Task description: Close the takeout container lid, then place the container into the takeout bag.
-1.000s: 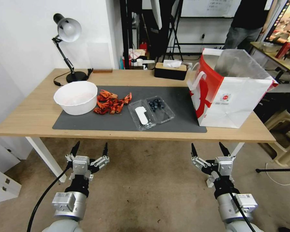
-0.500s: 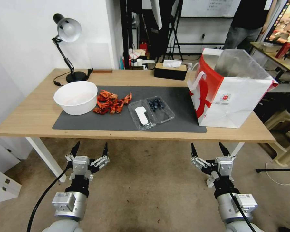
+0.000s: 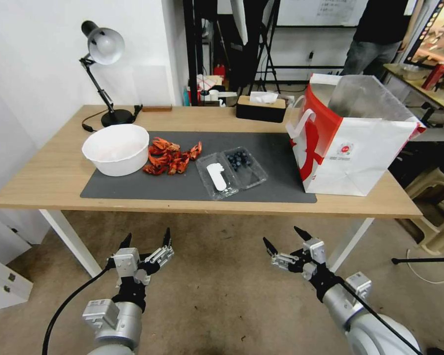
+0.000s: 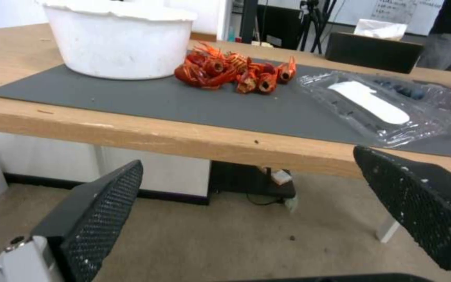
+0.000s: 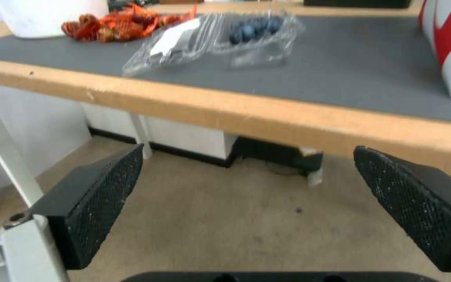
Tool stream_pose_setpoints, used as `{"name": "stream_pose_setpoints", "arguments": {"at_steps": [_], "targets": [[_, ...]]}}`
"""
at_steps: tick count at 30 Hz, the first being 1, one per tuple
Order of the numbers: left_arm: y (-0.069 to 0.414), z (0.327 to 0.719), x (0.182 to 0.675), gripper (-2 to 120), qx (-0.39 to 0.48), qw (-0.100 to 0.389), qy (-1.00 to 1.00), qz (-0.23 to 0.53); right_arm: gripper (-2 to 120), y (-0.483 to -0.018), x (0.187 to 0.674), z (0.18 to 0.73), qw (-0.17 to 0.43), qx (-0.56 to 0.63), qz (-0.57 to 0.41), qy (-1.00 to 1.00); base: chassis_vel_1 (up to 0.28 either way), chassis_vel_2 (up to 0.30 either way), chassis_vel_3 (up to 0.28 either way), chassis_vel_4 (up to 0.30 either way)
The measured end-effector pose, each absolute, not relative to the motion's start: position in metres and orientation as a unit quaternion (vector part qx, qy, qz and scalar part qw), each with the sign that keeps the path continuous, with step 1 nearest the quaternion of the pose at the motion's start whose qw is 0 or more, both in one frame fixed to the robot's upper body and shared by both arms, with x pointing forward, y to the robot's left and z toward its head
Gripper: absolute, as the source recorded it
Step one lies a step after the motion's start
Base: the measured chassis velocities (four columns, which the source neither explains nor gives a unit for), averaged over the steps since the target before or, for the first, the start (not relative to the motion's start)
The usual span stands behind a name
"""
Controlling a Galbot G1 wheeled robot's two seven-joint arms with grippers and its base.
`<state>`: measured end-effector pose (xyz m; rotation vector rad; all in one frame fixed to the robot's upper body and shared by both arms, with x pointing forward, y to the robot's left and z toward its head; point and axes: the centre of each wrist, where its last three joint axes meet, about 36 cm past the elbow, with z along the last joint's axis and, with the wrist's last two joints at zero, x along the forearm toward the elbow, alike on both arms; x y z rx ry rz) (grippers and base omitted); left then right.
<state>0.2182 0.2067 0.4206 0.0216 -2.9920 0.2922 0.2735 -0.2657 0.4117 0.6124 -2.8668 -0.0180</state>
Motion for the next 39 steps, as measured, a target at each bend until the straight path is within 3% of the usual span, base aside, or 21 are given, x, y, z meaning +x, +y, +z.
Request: {"name": "stream_pose_setpoints", "arguments": {"at_steps": [9, 20, 31, 39], "targets": [[0.215, 0.410, 0.219, 100, 0.009, 0.063, -0.995, 0.081, 100, -0.273, 0.310, 0.428, 0.034, 0.250, -0.024, -0.967, 0.000, 0.000, 0.000, 0.000], [0.211, 0.403, 0.219, 100, -0.002, 0.068, -0.994, 0.084, 100, -0.271, 0.403, 0.468, 0.031, 0.261, -0.058, -0.963, 0.000, 0.000, 0.000, 0.000], [0.213, 0.405, 0.213, 100, 0.002, 0.063, -0.995, 0.074, 100, -0.254, 0.499, 0.533, 0.173, 0.222, -0.028, -0.959, 0.000, 0.000, 0.000, 0.000], [0.211, 0.402, 0.209, 100, -0.001, 0.071, -0.995, 0.071, 100, -0.257, 0.525, 0.543, 0.263, 0.221, 0.038, -0.938, 0.000, 0.000, 0.000, 0.000]]}}
